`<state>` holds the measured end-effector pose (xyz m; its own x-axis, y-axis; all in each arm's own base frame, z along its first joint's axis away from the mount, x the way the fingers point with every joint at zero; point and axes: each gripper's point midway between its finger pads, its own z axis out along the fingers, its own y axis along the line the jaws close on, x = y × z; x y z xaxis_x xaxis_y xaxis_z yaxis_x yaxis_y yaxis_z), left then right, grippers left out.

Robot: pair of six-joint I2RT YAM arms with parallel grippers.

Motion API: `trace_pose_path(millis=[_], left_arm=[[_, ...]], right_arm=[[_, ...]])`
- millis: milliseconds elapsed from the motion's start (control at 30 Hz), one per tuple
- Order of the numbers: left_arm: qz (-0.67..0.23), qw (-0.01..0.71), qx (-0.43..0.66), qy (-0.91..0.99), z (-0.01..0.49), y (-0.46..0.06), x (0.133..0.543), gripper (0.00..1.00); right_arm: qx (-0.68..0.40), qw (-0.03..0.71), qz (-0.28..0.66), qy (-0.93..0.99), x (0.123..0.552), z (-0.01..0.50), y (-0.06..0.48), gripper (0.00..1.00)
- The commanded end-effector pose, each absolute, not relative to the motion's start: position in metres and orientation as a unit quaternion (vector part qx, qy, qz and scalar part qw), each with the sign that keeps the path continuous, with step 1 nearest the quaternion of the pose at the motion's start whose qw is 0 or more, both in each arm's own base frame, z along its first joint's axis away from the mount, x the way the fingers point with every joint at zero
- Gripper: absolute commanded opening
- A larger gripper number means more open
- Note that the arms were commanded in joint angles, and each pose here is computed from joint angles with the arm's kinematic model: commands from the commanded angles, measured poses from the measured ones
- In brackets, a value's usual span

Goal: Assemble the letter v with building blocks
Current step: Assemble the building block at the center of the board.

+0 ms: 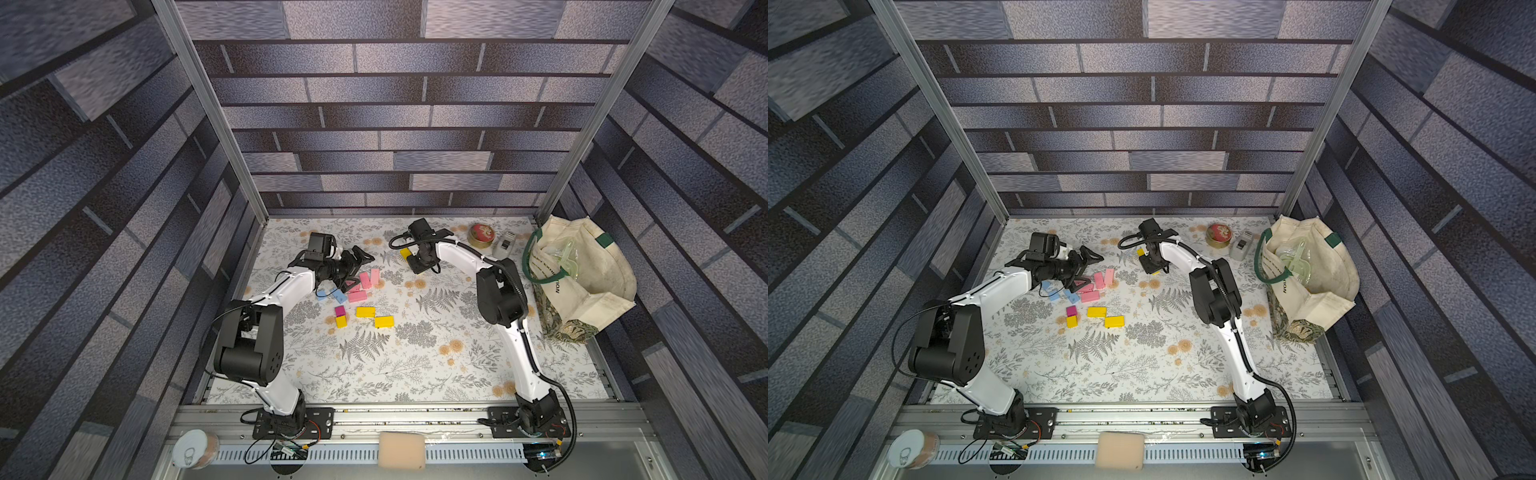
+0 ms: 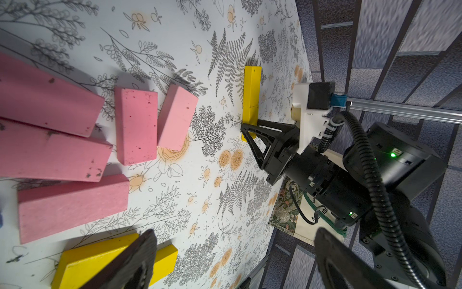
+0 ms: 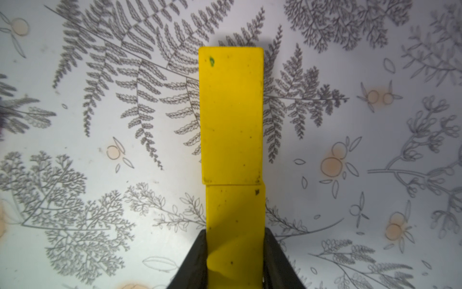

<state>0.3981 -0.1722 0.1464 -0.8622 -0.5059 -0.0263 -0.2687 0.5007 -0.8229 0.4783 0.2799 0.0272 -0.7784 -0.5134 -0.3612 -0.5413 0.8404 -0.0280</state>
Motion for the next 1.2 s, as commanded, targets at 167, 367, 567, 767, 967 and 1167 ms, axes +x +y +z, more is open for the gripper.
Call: trace_pose_path(millis=[167, 367, 567, 767, 967, 1167], left_arm=[[-0.445, 0.125, -0.228, 0.857, 0.146, -0.175, 0.395, 1.00], [-0.446, 0.125, -0.228, 0.857, 0.146, -0.175, 0.395, 1.00], [-0.445, 0.124, -0.227, 0.857, 0.146, -0.175, 0.395, 1.00], [-0.444, 0.124, -0.227, 0.858, 0.145, -0.174, 0.395, 1.00], [-0.442, 0.126, -0.225, 0.859, 0.145, -0.174, 0.395, 1.00], [-0.429, 0.135, -0.221, 0.865, 0.148, -0.169, 0.395, 1.00]], right_arm=[[-0.282, 0.150, 0.029, 0.947, 0.467, 0.007, 0.279, 0.37], [-0.283, 0.150, 0.024, 0.947, 0.468, 0.008, 0.278, 0.37], [-0.284, 0.153, 0.025, 0.946, 0.469, 0.010, 0.279, 0.40], [-0.286, 0.159, 0.026, 0.945, 0.472, 0.019, 0.280, 0.44], [-0.286, 0.173, 0.028, 0.942, 0.475, 0.033, 0.281, 0.49], [-0.279, 0.204, 0.037, 0.938, 0.479, 0.064, 0.284, 0.67]])
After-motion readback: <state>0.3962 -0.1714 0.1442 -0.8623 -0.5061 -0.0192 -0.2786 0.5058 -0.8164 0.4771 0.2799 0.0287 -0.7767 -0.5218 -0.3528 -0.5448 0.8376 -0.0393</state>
